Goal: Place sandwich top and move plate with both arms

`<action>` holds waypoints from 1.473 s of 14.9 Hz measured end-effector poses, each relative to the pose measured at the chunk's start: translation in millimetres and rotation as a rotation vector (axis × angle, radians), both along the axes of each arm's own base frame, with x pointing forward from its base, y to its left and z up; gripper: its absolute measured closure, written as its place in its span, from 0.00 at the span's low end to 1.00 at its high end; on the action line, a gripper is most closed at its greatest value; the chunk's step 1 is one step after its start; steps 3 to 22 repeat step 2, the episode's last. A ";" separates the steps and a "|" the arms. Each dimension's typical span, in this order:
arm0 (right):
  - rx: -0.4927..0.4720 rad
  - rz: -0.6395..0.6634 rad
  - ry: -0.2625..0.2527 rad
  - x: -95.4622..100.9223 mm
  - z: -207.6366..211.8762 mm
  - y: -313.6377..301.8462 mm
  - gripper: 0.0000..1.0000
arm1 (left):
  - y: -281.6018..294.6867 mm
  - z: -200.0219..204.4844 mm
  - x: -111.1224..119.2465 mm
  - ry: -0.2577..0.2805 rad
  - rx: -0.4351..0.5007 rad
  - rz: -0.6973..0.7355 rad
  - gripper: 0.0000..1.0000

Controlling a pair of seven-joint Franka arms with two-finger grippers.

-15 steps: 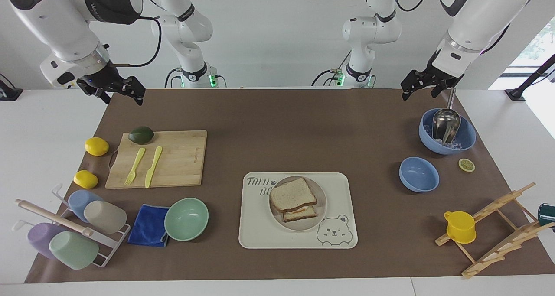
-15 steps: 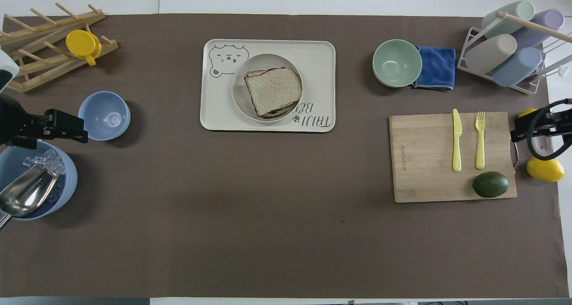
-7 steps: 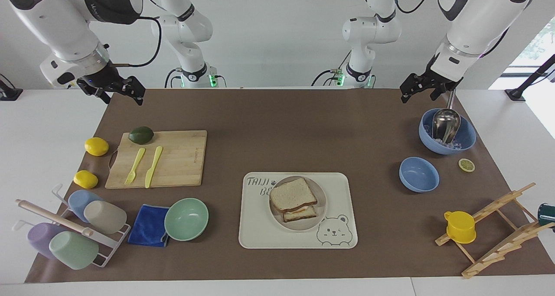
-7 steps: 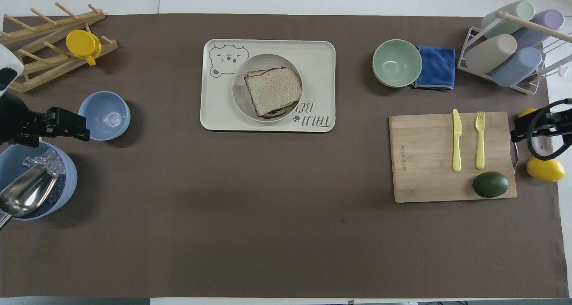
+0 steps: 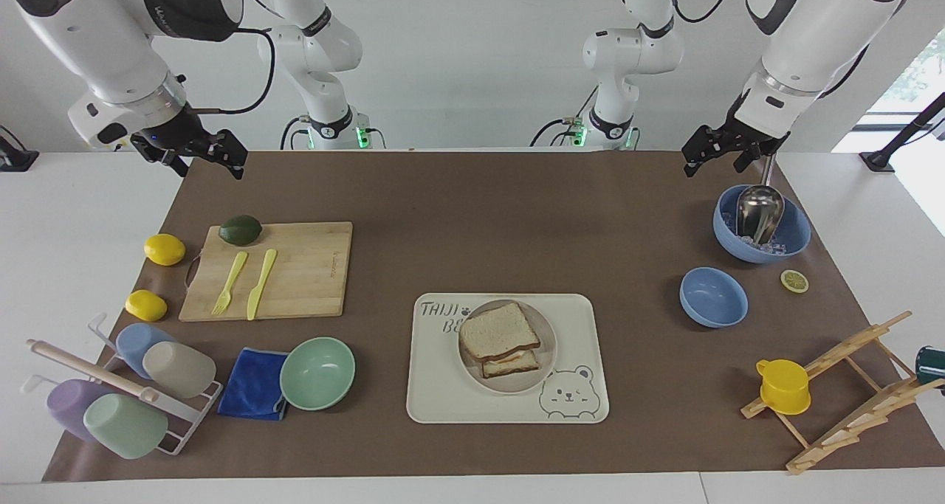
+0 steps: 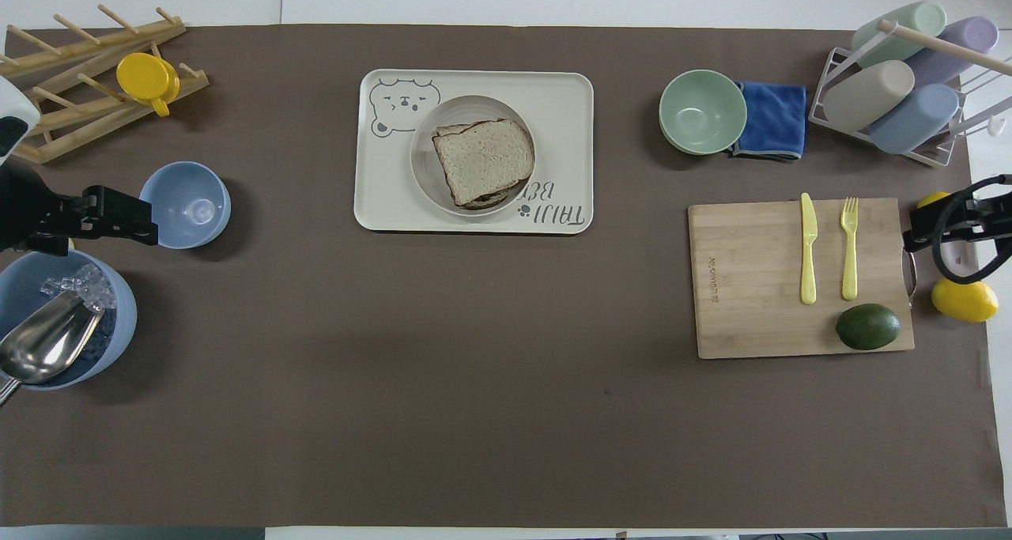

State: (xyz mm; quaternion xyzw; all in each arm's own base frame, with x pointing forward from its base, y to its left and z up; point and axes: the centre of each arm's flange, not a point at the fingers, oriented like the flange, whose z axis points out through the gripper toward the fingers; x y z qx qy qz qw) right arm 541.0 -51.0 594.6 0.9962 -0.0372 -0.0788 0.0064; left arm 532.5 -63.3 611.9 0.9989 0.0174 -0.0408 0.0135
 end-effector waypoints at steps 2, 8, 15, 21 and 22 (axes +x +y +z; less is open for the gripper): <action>0.000 0.000 0.000 0.0 0.0 0.0 0.00 | 0.0 0.0 0.0 0.000 0.000 0.000 0.00; 0.000 0.000 0.000 0.0 0.0 0.0 0.00 | 0.0 0.0 0.0 0.000 0.000 0.000 0.00; 0.000 0.000 0.000 0.0 0.0 0.0 0.00 | 0.0 0.0 0.0 0.000 0.000 0.000 0.00; 0.000 0.000 0.000 0.0 0.0 0.0 0.00 | 0.0 0.0 0.0 0.000 0.000 0.000 0.00; 0.000 0.000 0.000 0.0 0.0 0.0 0.00 | 0.0 0.0 0.0 0.000 0.000 0.000 0.00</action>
